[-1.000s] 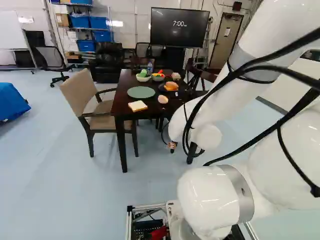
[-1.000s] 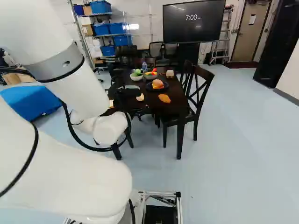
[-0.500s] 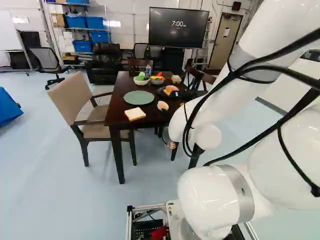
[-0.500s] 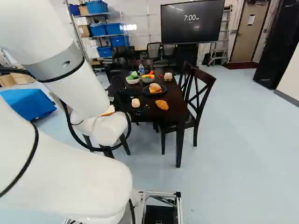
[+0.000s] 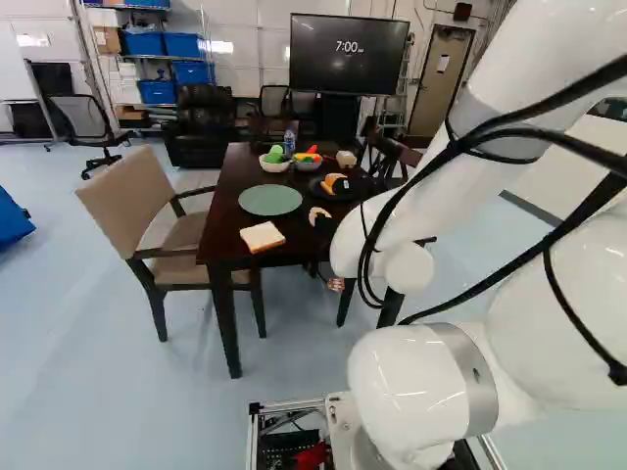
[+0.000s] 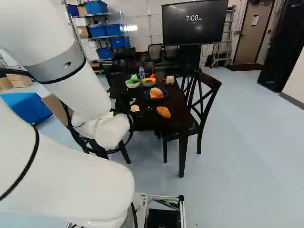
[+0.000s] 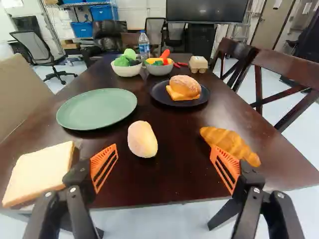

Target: Move the croissant to the empty plate

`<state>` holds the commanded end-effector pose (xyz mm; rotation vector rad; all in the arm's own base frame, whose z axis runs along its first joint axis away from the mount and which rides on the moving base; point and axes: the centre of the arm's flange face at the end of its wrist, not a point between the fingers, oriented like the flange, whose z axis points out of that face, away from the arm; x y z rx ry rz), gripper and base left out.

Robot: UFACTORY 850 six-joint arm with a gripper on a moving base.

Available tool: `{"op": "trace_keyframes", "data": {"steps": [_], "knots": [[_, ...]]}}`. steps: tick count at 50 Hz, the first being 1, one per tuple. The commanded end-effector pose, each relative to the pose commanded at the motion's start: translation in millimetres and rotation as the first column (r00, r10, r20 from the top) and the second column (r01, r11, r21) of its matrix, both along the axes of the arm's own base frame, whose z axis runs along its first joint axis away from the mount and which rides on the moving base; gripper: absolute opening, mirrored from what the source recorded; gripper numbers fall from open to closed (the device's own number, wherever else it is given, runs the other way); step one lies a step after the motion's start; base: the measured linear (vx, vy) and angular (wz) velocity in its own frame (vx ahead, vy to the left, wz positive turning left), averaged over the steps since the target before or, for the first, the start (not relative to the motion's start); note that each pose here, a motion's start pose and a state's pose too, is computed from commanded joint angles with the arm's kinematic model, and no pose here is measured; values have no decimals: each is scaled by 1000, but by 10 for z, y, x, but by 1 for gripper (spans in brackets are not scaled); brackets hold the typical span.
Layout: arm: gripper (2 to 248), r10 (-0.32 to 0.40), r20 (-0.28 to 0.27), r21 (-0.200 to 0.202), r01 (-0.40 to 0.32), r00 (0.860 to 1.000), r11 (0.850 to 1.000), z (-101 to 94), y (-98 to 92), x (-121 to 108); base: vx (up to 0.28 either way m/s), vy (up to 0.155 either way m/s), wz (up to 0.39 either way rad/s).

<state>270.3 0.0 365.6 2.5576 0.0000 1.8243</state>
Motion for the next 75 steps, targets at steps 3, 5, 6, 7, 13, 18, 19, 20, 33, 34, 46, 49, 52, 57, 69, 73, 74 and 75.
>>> {"op": "trace_keyframes", "data": {"steps": [3,5,6,7,13,18,19,20,33,34,46,49,52,57,69,73,74,75], "knots": [[247,0,0,0,0,1000,1000,0,0,0,108,-1,-8],[247,0,0,0,0,1000,1000,0,0,0,102,-4,-11],[247,0,0,0,0,1000,1000,0,0,0,101,-3,-15],[247,0,0,0,0,1000,1000,0,0,0,103,0,-14],[247,0,0,0,0,1000,1000,0,0,0,106,0,-10],[247,0,0,0,0,1000,1000,0,0,0,104,-3,-13],[247,0,0,0,0,1000,1000,0,0,0,105,0,-10],[247,0,0,0,0,1000,1000,0,0,0,120,0,-11],[247,0,0,0,0,1000,1000,0,0,0,92,-1,-8],[247,0,0,0,0,1000,1000,0,0,0,77,-6,-10],[247,0,0,0,0,1000,1000,0,0,0,80,-1,-9],[247,0,0,0,0,1000,1000,0,0,0,53,0,-4],[247,0,0,0,0,1000,1000,0,0,0,30,0,-7],[247,0,0,0,0,1000,1000,0,0,0,0,0,0],[247,-3,7,0,3,1000,1000,22,-7,14,-12,0,1],[247,-8,16,0,8,1000,1000,53,-23,35,0,0,0],[247,-10,18,0,10,1000,1000,62,-28,42,0,0,0],[247,-12,20,0,12,1000,1000,70,-34,48,0,0,0]]}}
